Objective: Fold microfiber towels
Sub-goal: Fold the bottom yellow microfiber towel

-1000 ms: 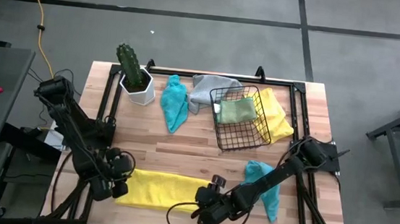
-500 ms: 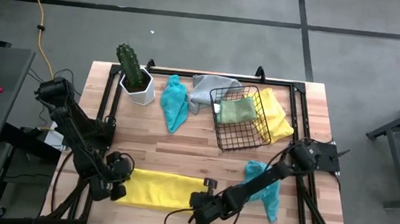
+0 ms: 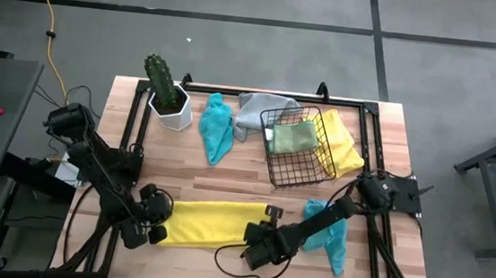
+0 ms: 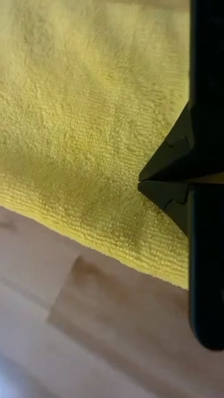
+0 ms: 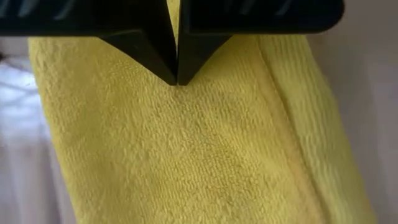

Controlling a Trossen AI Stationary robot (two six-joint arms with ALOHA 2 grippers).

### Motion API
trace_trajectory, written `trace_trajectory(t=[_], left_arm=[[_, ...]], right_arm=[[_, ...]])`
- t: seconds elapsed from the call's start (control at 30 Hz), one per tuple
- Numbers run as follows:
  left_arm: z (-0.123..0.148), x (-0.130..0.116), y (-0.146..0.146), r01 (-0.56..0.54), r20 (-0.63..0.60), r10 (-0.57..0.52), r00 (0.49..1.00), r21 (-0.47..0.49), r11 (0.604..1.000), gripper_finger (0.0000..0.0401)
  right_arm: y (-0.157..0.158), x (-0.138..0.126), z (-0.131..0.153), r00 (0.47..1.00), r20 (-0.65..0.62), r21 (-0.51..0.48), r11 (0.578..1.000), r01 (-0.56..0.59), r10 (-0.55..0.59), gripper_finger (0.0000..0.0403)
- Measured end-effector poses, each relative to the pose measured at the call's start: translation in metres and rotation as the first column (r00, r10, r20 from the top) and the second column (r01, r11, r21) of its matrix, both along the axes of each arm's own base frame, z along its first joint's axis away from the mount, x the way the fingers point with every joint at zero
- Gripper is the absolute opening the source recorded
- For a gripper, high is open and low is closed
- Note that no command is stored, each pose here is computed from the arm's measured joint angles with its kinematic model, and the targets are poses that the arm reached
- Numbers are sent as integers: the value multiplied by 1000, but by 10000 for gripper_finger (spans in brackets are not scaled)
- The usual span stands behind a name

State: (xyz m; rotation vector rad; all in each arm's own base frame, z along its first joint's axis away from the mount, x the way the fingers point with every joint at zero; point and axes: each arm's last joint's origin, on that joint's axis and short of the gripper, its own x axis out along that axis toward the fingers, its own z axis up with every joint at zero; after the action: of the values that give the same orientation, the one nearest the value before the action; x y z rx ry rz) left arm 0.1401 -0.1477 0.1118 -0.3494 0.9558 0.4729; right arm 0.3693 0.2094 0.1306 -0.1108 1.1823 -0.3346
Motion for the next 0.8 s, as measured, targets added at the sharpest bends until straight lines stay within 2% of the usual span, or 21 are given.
trace_trajectory(t=[0.33,0.47,0.67,0.8], left_arm=[[7,-1,19,-3,-52,9,999,114,994,0],[16,-4,22,-20,-32,23,999,94,995,0],[41,-2,20,47,43,-49,998,38,998,0],[58,-1,14,119,131,-126,983,58,991,0]], right_arm=[[-6,2,8,998,53,-131,991,-32,39,7],[-1,-3,22,994,99,-163,986,-29,45,7],[11,-22,43,980,198,-179,982,57,-21,7],[23,-44,43,971,212,-175,973,151,-112,15]])
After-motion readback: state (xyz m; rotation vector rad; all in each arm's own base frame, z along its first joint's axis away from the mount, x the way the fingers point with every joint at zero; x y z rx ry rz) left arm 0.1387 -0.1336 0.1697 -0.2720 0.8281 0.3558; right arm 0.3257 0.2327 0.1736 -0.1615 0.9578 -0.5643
